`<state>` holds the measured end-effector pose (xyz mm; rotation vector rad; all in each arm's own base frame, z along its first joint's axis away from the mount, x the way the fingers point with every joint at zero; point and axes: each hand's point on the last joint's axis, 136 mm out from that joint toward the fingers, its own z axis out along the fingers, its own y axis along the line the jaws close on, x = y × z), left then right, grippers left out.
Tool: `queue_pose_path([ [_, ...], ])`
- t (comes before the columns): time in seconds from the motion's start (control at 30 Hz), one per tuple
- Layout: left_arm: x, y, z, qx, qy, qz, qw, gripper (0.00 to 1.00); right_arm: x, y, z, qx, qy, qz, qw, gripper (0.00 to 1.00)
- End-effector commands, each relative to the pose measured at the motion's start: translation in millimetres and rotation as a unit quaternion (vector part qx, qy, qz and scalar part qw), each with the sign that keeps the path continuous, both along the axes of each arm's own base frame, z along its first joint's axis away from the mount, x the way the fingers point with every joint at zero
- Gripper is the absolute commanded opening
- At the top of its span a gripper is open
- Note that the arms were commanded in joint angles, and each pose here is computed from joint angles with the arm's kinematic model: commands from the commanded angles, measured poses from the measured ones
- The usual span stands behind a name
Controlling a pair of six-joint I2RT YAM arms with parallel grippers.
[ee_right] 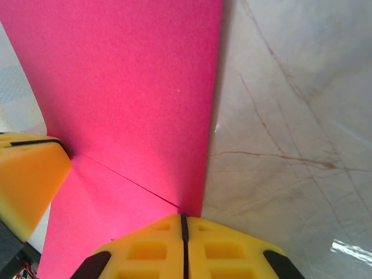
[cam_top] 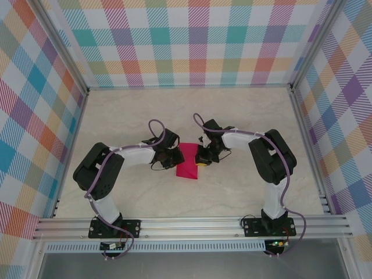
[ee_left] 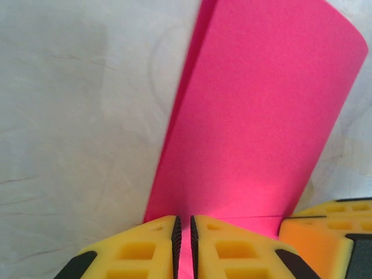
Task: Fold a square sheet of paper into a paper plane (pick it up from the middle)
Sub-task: Fold the triangle a second time at the center of the table.
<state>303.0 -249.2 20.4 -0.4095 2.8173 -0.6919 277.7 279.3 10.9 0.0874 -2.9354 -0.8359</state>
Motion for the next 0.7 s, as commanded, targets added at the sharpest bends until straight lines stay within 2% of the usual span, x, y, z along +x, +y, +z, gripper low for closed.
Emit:
queue_pose_path([
  [0.0,0,37,2,0.074,-0.003,0.023,0.997,0.16,-25,-57,-68,-0.154,0.036,-0.004,0.987,0.08],
  [0.13,4,36,18,0.077,-0.018,0.010,0.997,0.16,-25,-57,-68,-0.154,0.036,-0.005,0.987,0.07],
  [0.37,1,-18,49,-0.032,-0.044,-0.054,0.997,0.16,-25,-56,-68,-0.154,0.037,-0.005,0.987,0.07],
  [0.67,-21,-45,24,-0.066,0.002,-0.071,0.995,0.12,-25,-56,-68,-0.154,0.038,-0.004,0.987,0.07],
])
